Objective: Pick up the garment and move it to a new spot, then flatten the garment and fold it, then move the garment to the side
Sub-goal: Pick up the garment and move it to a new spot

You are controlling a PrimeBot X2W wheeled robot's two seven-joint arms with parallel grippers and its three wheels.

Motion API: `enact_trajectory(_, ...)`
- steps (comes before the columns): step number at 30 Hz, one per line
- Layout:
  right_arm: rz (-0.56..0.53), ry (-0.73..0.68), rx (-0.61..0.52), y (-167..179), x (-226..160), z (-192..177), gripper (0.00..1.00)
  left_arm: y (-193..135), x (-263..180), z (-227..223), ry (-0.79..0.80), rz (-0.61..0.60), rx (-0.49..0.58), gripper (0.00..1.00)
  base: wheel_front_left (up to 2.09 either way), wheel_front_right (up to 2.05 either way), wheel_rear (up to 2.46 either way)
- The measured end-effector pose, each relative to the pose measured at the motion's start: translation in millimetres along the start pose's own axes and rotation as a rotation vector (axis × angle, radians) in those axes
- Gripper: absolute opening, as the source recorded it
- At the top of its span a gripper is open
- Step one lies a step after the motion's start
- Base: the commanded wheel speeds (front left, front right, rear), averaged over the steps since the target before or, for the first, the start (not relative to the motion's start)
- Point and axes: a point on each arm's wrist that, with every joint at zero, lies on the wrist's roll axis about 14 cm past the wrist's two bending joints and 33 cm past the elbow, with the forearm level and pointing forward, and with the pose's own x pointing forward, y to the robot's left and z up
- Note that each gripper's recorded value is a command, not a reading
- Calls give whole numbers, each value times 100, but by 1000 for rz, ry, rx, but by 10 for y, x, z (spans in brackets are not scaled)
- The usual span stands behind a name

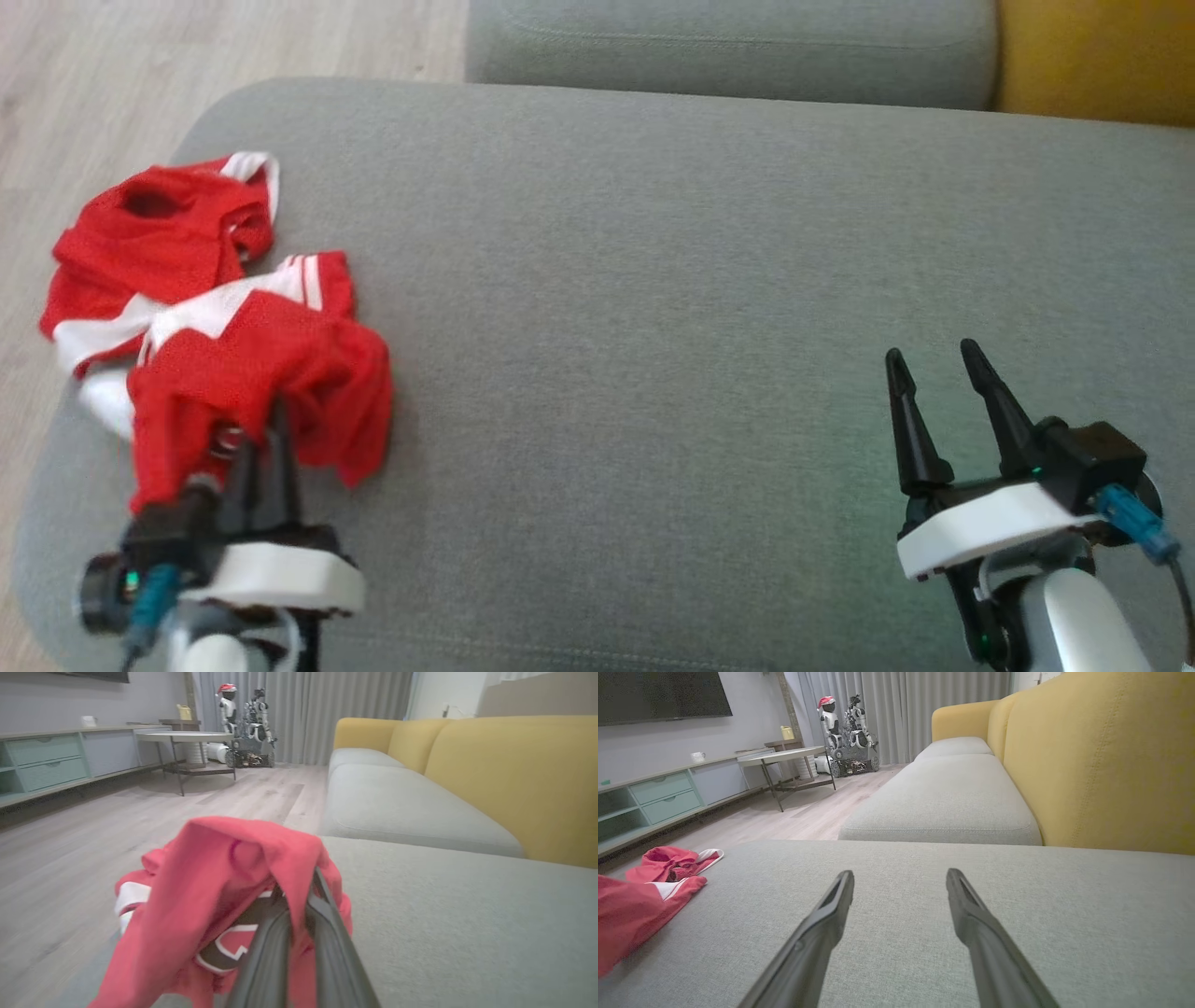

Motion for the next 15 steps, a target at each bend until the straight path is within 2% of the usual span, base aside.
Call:
enact_trajectory(8,-72,-19,4,-192,-175,62,100,-660,50,-138,52,-197,-22,0,0,0,0)
enact_trajectory(15,-180,-29,3,-490,-418,112,100,-1472,291,-130,51,-408,-68,0,0,0,0)
